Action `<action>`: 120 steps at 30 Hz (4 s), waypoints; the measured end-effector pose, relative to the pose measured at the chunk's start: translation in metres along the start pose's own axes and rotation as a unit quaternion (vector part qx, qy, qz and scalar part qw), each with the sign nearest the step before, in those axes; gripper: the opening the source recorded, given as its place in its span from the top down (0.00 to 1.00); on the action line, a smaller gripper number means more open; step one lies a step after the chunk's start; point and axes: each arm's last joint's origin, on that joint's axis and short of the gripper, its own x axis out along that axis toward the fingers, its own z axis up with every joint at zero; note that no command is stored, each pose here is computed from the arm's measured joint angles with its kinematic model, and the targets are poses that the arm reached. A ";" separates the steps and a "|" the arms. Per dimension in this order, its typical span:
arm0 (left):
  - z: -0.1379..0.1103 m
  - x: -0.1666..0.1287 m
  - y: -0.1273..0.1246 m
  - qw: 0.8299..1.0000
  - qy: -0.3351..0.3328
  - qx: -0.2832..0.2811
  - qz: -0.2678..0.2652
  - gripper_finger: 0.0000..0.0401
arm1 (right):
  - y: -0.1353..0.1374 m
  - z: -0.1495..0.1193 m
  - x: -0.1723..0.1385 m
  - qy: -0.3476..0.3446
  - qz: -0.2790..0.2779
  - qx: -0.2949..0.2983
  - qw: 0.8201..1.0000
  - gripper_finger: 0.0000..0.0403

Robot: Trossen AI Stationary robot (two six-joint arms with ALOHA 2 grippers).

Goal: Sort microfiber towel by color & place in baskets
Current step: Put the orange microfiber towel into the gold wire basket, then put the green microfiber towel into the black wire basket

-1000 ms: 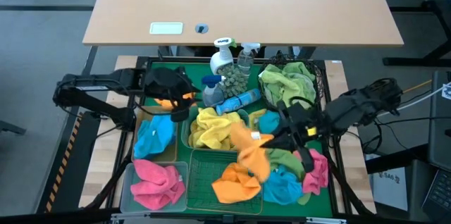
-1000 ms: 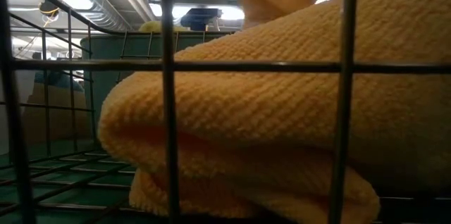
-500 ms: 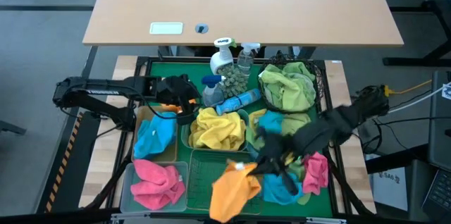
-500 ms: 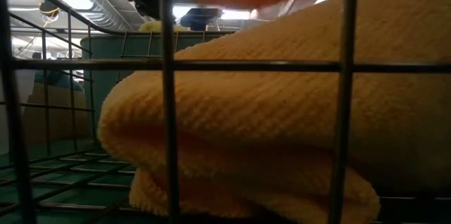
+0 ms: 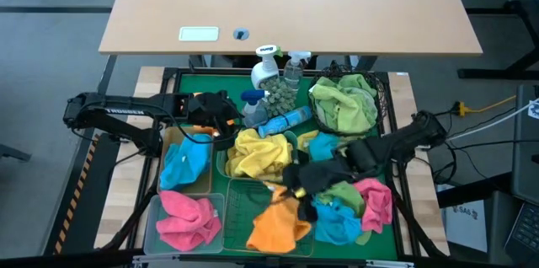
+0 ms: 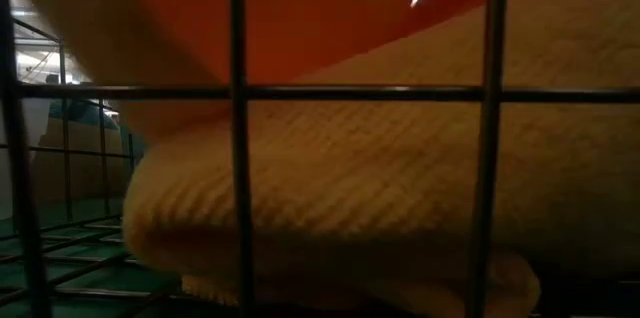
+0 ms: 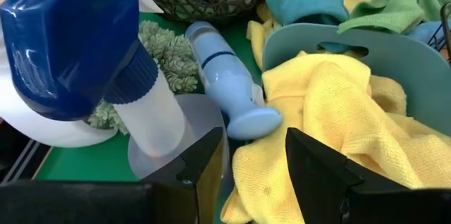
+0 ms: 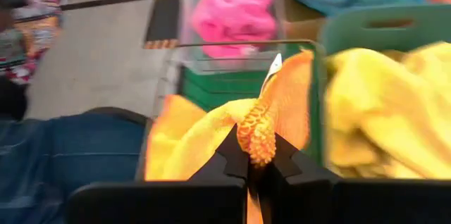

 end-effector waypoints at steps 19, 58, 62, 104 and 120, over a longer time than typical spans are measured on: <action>0.001 0.000 0.000 1.000 -0.006 -0.001 -0.001 0.63 | -0.025 -0.007 0.043 0.127 0.080 0.006 0.989 0.96; 0.000 0.000 -0.001 1.000 -0.001 -0.002 -0.018 0.63 | -0.022 0.003 -0.024 0.173 -0.042 0.024 0.984 0.55; 0.000 0.000 -0.001 1.000 0.000 -0.002 -0.019 0.63 | -0.023 -0.009 -0.030 0.200 -0.139 -0.009 0.970 0.55; 0.000 0.000 -0.001 1.000 0.000 -0.001 -0.020 0.63 | -0.054 -0.119 0.065 0.430 -0.136 -0.068 0.890 0.55; 0.000 0.000 -0.001 1.000 0.000 -0.001 -0.020 0.63 | -0.065 -0.142 0.075 0.458 -0.158 -0.091 0.870 0.89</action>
